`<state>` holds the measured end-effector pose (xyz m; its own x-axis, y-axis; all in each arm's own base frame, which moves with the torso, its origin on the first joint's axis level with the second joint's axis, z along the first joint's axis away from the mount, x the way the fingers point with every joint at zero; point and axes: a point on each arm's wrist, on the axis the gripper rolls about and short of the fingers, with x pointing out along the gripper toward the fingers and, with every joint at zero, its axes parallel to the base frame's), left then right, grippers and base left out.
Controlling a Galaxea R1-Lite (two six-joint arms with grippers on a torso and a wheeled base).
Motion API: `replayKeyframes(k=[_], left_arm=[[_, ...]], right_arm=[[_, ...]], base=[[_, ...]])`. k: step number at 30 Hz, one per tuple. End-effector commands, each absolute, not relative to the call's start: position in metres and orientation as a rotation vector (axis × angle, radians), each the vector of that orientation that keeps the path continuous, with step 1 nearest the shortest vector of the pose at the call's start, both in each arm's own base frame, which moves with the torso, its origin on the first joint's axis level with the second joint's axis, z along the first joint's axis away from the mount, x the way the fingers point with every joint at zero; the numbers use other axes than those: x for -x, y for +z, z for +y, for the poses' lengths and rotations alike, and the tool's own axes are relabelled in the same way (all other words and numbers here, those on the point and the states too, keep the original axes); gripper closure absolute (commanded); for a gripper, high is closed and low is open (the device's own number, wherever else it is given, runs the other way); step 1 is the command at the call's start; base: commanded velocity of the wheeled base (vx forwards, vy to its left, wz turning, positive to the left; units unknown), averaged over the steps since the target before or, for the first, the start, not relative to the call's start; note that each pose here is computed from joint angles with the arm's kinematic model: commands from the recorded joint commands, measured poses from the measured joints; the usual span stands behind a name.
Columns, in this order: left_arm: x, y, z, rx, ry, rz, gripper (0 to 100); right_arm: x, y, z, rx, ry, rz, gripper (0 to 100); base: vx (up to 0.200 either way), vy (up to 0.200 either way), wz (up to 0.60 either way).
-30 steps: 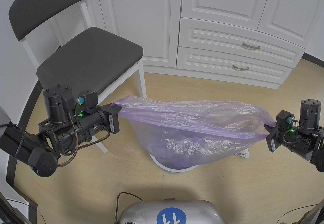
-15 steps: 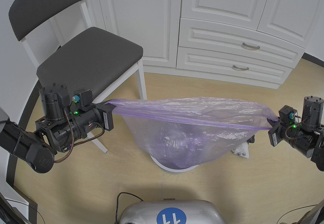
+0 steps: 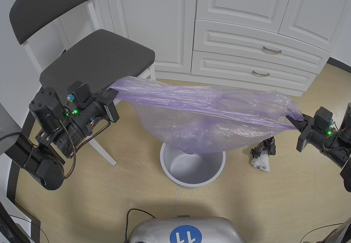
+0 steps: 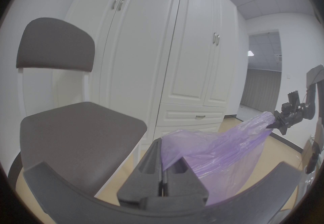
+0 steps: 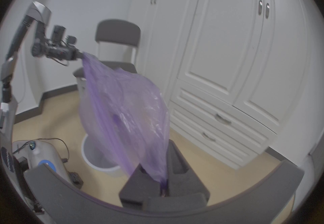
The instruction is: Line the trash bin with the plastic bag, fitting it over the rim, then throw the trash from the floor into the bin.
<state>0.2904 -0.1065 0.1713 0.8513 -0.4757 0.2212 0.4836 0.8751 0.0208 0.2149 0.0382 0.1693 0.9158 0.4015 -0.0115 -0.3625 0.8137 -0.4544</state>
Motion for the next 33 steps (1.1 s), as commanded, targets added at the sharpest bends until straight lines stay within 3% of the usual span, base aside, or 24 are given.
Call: replayKeyframes(k=[1,14,23,25,28,33], left_arm=[[-0.296,0.144,-0.114,0.033,-0.583,-0.173,100],[-0.282,0.14,-0.153,0.057,-0.73,-0.159,100],[-0.264,0.137,-0.191,0.154,-0.864,-0.115,100],[-0.262,0.137,-0.194,0.16,-0.874,-0.11,100],[-0.259,0.136,-0.199,0.178,-0.891,-0.098,100],[-0.266,0.124,-0.216,0.24,-0.906,-0.049,100]], right_arm=[[-0.206,0.168,0.021,0.462,0.477,-0.164,100],[-0.214,0.162,0.031,0.399,0.616,-0.178,100],[-0.232,0.141,0.081,0.189,0.8,-0.187,100],[-0.235,0.132,0.096,0.121,0.828,-0.131,100],[-0.239,0.131,0.113,0.058,0.82,-0.11,100],[-0.259,0.131,0.145,-0.081,0.696,-0.098,100]], base=[[0.0,0.0,0.0],[0.0,0.0,0.0],[0.0,0.0,0.0],[0.0,0.0,0.0],[0.0,0.0,0.0],[0.0,0.0,0.0]])
